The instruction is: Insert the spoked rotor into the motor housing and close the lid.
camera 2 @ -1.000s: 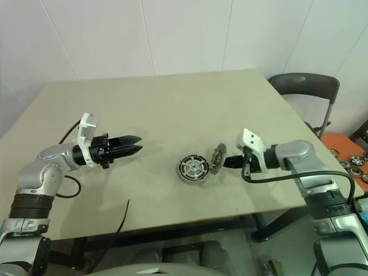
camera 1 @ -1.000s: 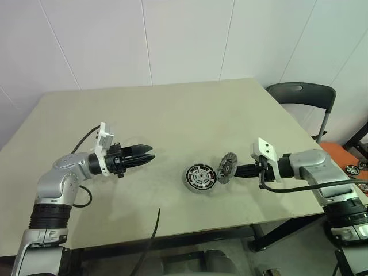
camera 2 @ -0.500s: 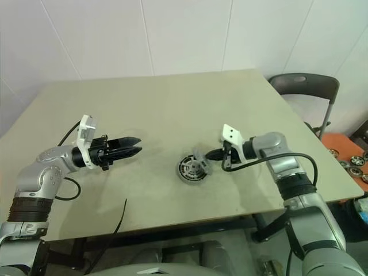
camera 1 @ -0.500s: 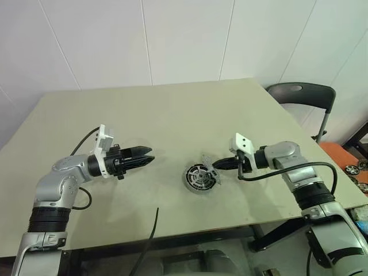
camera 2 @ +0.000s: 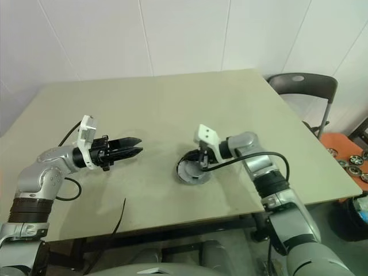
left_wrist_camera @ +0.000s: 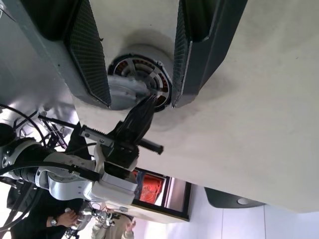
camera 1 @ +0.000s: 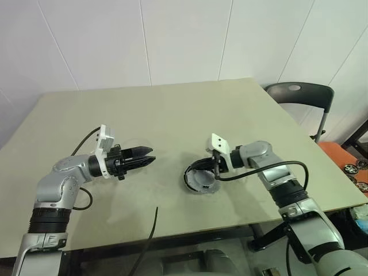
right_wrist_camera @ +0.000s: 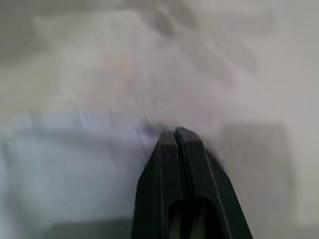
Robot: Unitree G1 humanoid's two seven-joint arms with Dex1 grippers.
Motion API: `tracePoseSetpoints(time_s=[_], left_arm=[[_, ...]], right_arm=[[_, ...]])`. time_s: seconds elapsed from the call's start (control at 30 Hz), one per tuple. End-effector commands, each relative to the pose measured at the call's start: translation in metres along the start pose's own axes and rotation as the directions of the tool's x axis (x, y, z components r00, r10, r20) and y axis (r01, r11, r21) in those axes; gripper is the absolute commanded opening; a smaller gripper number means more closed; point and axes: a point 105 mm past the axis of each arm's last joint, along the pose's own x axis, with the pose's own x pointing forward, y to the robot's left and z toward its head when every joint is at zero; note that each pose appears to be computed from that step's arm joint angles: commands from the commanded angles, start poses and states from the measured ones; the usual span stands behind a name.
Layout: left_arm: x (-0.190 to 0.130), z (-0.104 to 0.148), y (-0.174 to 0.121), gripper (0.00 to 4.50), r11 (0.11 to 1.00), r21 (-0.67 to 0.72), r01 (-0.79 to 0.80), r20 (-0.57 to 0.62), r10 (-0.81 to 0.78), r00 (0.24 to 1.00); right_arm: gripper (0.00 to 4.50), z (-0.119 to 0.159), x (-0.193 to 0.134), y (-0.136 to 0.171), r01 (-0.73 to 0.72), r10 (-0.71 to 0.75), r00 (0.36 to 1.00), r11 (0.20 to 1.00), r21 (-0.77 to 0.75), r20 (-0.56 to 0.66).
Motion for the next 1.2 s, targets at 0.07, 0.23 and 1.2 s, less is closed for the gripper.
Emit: tracePoseSetpoints(time_s=[0.07, 0.23, 1.2], left_arm=[[-0.003, 0.01, -0.004, 2.09, 1.0, 0.027, 0.004, 0.031, -0.005, 1.0], [-0.004, 0.01, -0.004, 2.09, 1.0, 0.026, -0.003, 0.033, 0.002, 0.999], [0.0, 0.008, -0.006, 2.09, 1.0, 0.005, 0.016, 0.024, -0.016, 1.0]], right_arm=[[0.01, 0.016, -0.008, -0.018, 0.085, -0.085, 0.996, 0.996, -0.018, 0.037], [0.01, 0.021, -0.024, -0.049, 0.232, -0.238, 0.967, 0.97, 0.064, 0.088], [0.01, -0.014, -0.081, 0.022, -0.113, 0.126, 0.99, 0.975, 0.19, -0.056]])
